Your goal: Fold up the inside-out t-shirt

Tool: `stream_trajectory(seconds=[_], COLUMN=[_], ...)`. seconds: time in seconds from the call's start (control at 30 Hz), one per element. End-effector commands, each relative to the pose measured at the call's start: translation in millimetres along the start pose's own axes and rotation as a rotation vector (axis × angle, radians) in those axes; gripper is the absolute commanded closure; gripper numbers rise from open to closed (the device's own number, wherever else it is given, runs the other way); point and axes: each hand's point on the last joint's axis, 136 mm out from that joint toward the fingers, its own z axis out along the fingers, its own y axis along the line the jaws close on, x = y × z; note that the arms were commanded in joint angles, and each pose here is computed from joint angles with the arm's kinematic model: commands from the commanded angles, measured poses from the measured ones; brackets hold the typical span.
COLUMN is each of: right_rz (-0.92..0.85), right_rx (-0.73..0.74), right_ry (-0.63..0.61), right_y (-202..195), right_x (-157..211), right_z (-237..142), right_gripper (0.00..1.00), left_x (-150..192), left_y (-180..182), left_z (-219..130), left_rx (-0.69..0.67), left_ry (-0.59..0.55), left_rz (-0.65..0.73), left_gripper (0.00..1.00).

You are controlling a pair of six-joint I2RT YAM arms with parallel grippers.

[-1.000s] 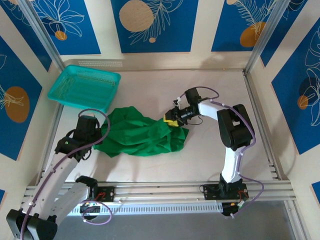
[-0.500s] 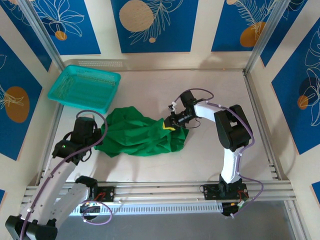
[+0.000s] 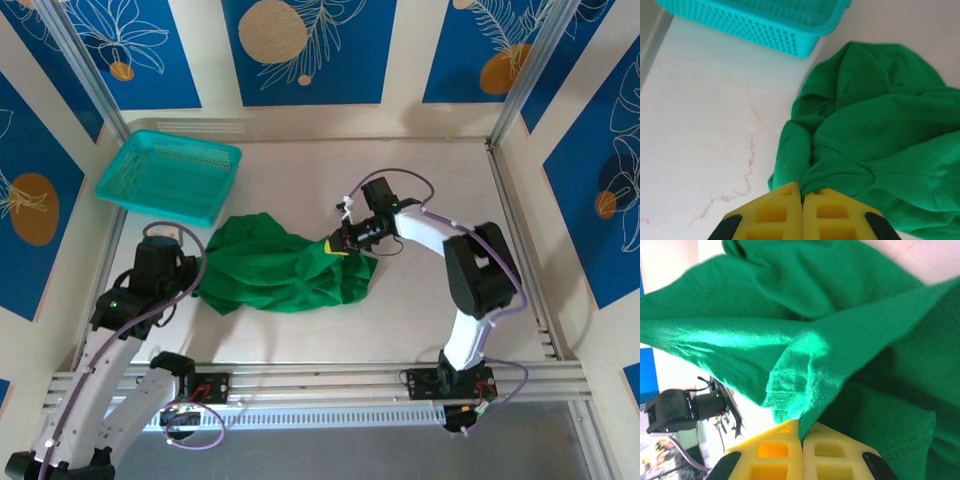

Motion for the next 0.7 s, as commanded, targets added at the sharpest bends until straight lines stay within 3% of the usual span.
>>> stream_trajectory(seconds=[0.0,0.1,0.3,0.47,0.57,0.67], right_rz=[-0.104,-0.121,-0.142,-0.232,-0.267,-0.329], right_rx=[0.011,0.07,0.114,0.132,0.11,0.096], right_ry=[-0.166,-0.306,-0.603,-0.855,-0.924,-0.942], right_y=[32,50,113,167,197,220], right_x=[-11,-7,25,72,98,113], right_z=[-34,-75,-190,-278,-313,-332], right_gripper=[1.0,1.0,1.0,1.0,1.0,1.0], left_x=[-34,-59,-109,-149,-168,-184], left_y=[0,-1,-39,-40,-40,-36], left_z=[-25,-43,-103,-173,-210,-223], left_rx=[0.007,0.001,0.222,0.253,0.267,0.221], left_ry=[-0.085,-0.1,-0.195,-0.405,-0.523,-0.604], left_rz=[0.154,0.23,0.424,0.495,0.513,0.541], left_gripper=[1.0,1.0,1.0,1.0,1.0,1.0])
